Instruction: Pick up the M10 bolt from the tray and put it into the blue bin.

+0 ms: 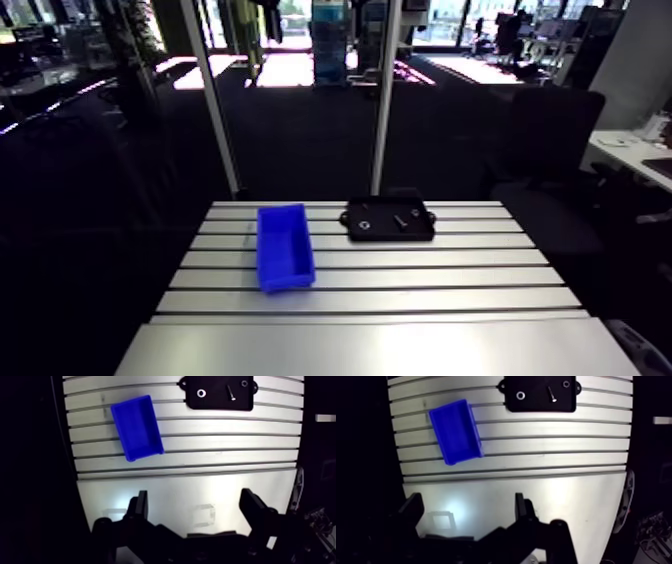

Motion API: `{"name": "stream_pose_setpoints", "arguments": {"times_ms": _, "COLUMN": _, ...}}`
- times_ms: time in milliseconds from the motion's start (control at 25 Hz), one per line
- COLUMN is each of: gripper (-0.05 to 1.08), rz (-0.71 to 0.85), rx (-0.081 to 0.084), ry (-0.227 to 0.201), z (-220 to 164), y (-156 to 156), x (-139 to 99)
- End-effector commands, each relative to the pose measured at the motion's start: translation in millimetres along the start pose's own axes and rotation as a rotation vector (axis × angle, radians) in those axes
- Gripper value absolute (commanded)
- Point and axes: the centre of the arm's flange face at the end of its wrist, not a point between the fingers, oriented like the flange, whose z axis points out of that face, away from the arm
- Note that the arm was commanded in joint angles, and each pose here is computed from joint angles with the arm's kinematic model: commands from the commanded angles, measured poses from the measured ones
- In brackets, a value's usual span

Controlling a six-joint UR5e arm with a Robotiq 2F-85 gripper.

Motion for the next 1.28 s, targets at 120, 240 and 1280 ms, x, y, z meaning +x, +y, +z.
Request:
{"name": "stream_pose_setpoints", "arguments": {"times_ms": 120, "gripper": 0.01, "rz": -0.12, "rx": 0.004, "ry": -0.022, "z": 20, "y": 58, "x": 22}}
{"name": "stream_pose_setpoints", "arguments": {"times_ms": 240, "gripper": 0.01, "rz": -0.143, "rx": 0.011, "ry": -0.023, "z": 32, "y": 96, "x": 40}}
{"name": "stream_pose_setpoints", "arguments": {"times_ms": 1280, "gripper": 0.01, "rz": -0.054, "rx": 0.028, "ry": -0.024, "z": 133, "y": 151, "x": 137}}
